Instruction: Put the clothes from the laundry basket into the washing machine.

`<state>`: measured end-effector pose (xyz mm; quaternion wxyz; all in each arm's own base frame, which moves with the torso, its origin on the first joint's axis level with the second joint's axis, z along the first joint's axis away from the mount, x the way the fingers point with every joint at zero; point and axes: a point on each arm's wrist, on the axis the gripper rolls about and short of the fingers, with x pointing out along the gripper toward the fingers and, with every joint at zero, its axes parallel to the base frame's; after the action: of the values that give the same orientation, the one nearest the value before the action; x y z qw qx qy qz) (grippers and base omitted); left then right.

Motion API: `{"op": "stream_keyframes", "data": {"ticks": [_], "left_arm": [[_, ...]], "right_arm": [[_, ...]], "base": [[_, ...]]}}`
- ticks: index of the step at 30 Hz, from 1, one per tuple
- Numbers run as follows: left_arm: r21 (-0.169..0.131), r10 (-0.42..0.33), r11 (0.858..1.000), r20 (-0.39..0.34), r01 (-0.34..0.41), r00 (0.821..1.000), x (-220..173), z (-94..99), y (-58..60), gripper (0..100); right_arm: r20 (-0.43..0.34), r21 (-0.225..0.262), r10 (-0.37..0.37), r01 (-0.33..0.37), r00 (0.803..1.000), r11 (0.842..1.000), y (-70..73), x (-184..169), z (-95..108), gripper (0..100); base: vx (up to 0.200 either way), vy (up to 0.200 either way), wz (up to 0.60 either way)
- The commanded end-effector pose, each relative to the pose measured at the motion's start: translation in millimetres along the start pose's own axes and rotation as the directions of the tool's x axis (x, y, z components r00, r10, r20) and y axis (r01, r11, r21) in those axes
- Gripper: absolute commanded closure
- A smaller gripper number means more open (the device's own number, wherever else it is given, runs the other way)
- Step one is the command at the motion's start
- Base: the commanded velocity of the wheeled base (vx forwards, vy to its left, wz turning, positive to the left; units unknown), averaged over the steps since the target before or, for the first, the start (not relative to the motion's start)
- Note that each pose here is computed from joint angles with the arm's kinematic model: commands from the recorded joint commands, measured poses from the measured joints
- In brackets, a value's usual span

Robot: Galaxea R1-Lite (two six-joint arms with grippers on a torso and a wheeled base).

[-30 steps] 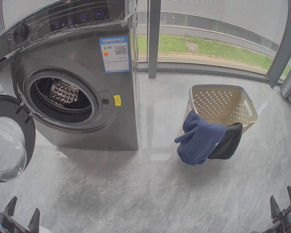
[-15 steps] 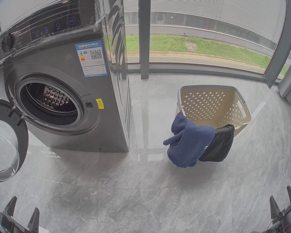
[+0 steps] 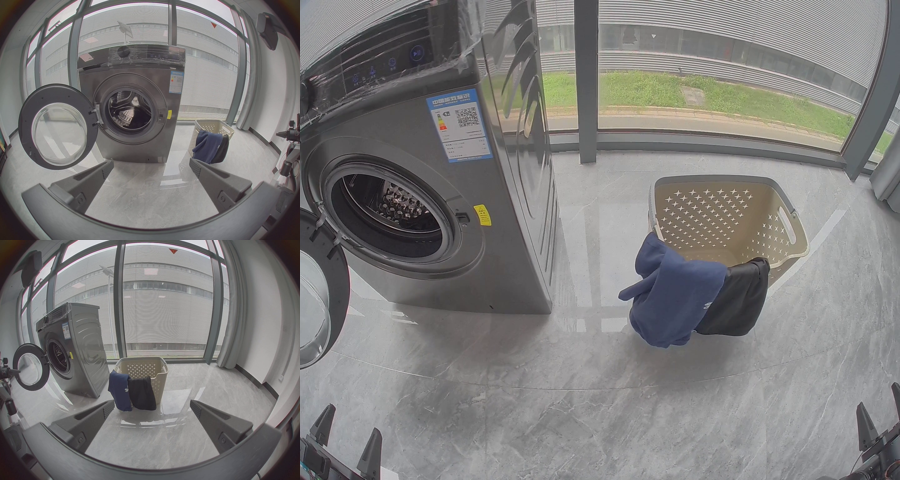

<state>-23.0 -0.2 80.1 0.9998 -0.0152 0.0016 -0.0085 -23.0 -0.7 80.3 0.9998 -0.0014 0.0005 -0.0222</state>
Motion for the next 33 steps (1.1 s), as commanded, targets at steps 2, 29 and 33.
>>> {"op": "stream_keyframes", "data": {"ticks": [2,29,33], "left_arm": [[0.0,0.0,1.0,-0.002,0.0,1.0,0.1,-4.8,0.1,0],[0.001,0.0,1.0,-0.002,0.0,1.0,0.1,-4.8,0.1,0],[0.001,0.0,1.0,-0.002,0.0,1.0,0.1,-4.8,0.1,0]], "right_arm": [[-0.008,-0.001,0.0,0.0,1.0,1.0,0.0,0.7,-5.0,0],[-0.008,-0.001,0.0,0.0,1.0,1.0,0.0,0.7,-5.0,0],[-0.01,-0.001,0.0,0.0,1.0,1.0,0.0,0.7,-5.2,0]], "base": [[0.0,-0.2,0.0],[0.044,-0.089,0.0],[0.2,0.0,0.0]]}}
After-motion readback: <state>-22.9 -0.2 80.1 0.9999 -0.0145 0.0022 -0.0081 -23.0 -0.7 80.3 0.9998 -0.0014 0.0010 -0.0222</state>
